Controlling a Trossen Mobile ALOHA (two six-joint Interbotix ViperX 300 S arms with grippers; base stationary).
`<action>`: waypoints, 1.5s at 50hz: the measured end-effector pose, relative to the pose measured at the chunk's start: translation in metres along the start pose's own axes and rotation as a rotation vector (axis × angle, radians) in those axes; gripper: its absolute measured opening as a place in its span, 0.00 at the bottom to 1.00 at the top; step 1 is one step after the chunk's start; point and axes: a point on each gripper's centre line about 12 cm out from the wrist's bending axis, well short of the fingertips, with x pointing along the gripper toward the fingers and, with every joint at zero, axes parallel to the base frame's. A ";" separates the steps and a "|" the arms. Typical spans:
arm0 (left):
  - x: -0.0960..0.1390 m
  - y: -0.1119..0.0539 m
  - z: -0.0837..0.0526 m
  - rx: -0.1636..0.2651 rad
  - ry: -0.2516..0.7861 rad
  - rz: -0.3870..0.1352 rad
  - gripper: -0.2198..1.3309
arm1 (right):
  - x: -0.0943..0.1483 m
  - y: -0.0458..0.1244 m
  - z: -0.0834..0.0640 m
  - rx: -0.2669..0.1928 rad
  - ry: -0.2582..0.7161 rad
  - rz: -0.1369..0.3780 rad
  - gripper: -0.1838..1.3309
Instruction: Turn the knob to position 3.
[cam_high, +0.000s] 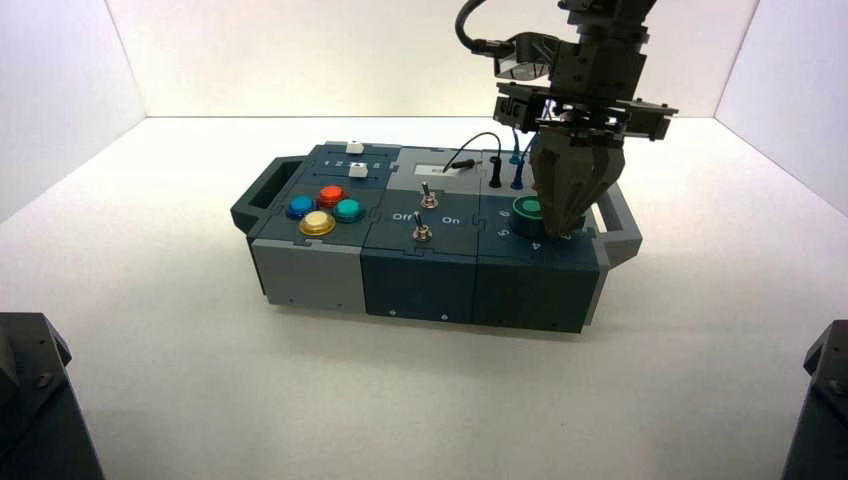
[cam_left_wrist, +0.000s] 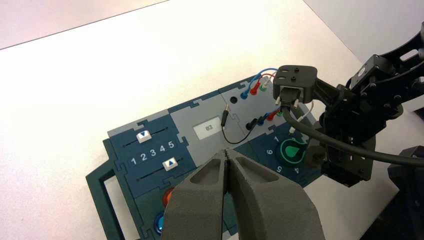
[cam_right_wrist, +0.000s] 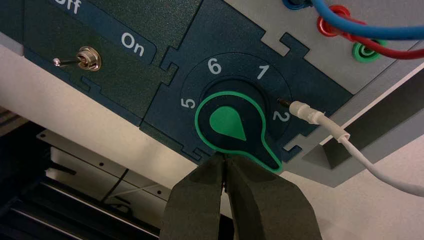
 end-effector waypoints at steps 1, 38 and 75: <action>0.000 0.000 0.000 0.000 0.000 0.000 0.03 | -0.001 0.001 0.000 -0.004 -0.003 0.001 0.03; 0.000 0.000 0.002 0.002 -0.003 0.000 0.04 | -0.034 -0.005 0.013 -0.009 -0.089 -0.013 0.03; -0.001 -0.001 0.004 0.007 -0.009 -0.001 0.04 | -0.015 -0.026 0.019 0.027 -0.036 -0.050 0.03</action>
